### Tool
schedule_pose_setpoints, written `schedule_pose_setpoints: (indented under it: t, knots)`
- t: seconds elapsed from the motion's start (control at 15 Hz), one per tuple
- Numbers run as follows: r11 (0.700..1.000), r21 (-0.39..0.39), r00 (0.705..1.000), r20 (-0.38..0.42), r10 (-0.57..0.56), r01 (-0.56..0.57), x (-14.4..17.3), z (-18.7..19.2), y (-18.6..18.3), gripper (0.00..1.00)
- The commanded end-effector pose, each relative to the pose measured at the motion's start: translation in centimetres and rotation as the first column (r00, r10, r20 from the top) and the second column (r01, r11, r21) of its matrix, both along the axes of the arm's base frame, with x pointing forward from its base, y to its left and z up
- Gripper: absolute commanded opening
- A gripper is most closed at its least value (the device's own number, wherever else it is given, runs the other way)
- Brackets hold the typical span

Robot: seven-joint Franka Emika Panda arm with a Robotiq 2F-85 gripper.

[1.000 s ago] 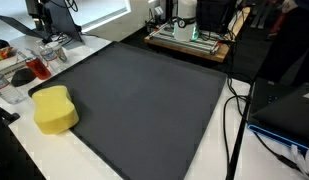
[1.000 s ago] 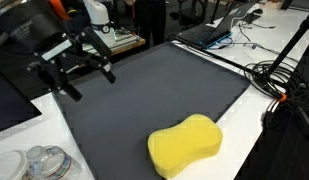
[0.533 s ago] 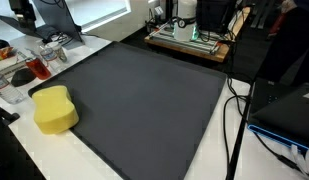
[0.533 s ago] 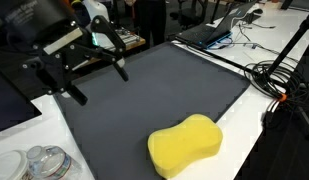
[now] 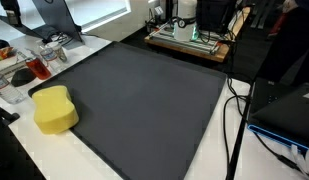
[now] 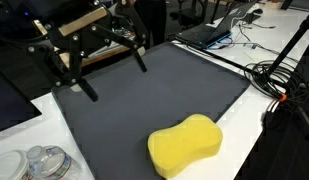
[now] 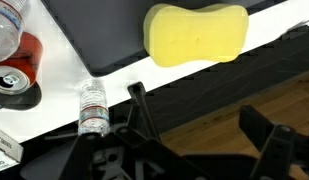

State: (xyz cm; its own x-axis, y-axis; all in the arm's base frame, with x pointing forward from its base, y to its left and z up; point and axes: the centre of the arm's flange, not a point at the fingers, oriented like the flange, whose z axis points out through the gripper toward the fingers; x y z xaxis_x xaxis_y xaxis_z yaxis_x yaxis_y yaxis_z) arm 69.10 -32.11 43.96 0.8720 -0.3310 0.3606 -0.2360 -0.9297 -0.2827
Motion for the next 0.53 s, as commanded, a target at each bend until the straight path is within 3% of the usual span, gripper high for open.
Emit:
schedule_pose_setpoints:
  t: [0.0,0.33,0.47]
  knots:
    - [0.996,-0.075,0.998,0.008,0.054,-0.054,0.8,1.4,1.9,1.00]
    - [0.955,-0.245,0.984,0.012,0.176,-0.168,0.8,4.0,6.5,1.00]
    - [0.936,-0.275,0.974,0.000,0.226,-0.217,0.6,5.3,8.5,1.00]
